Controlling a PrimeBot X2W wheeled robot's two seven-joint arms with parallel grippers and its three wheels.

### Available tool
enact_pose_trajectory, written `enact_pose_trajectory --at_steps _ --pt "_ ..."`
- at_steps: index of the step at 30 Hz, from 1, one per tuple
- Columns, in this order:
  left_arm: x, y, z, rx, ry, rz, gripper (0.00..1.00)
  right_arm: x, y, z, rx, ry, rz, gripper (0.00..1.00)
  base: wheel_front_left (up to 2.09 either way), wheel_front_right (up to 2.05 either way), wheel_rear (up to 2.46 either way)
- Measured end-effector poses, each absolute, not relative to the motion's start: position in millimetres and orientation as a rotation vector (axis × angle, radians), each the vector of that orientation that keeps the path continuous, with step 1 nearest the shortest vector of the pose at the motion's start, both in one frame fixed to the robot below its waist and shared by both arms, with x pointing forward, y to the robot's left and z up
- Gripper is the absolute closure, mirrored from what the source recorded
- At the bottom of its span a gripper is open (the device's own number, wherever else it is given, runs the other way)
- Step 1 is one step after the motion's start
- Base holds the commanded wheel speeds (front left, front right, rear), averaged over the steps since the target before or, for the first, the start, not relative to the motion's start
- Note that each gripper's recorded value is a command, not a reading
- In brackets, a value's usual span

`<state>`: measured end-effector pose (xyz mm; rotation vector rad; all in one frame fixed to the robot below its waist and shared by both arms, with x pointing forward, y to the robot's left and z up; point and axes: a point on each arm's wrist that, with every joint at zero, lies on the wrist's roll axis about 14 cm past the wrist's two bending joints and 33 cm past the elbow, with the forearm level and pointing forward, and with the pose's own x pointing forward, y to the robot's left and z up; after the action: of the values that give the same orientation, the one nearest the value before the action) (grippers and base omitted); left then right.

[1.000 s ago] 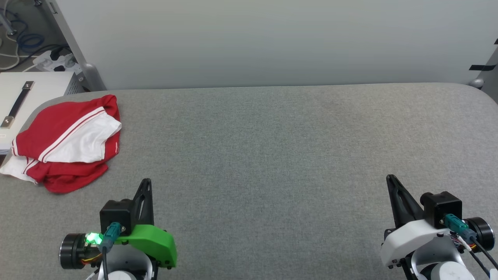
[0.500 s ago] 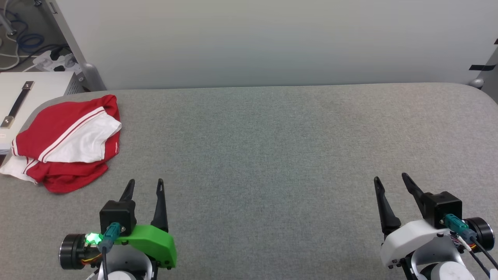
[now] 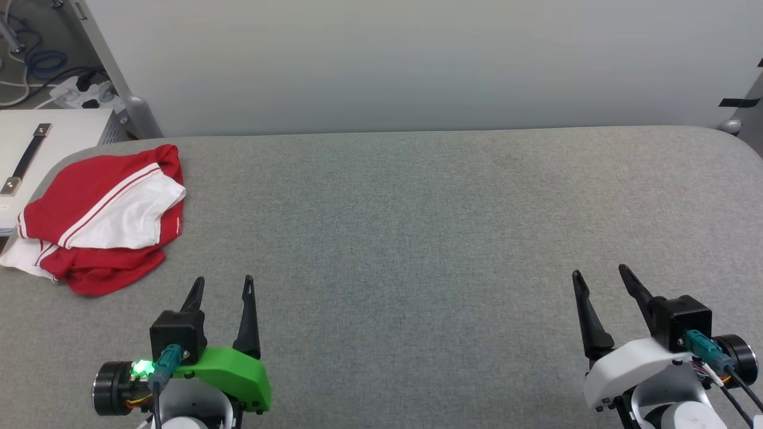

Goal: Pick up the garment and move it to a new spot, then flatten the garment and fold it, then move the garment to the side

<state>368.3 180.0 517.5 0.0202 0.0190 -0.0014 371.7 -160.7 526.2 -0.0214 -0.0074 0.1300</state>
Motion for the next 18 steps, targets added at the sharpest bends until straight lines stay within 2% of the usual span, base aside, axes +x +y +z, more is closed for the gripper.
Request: enact_pose_trajectory --at_steps 18 --pt "367.0 179.3 519.1 -0.027 -0.008 -0.012 0.00 371.9 -160.3 530.5 -0.008 -0.043 0.131 0.00 0.00 0.00 0.00"
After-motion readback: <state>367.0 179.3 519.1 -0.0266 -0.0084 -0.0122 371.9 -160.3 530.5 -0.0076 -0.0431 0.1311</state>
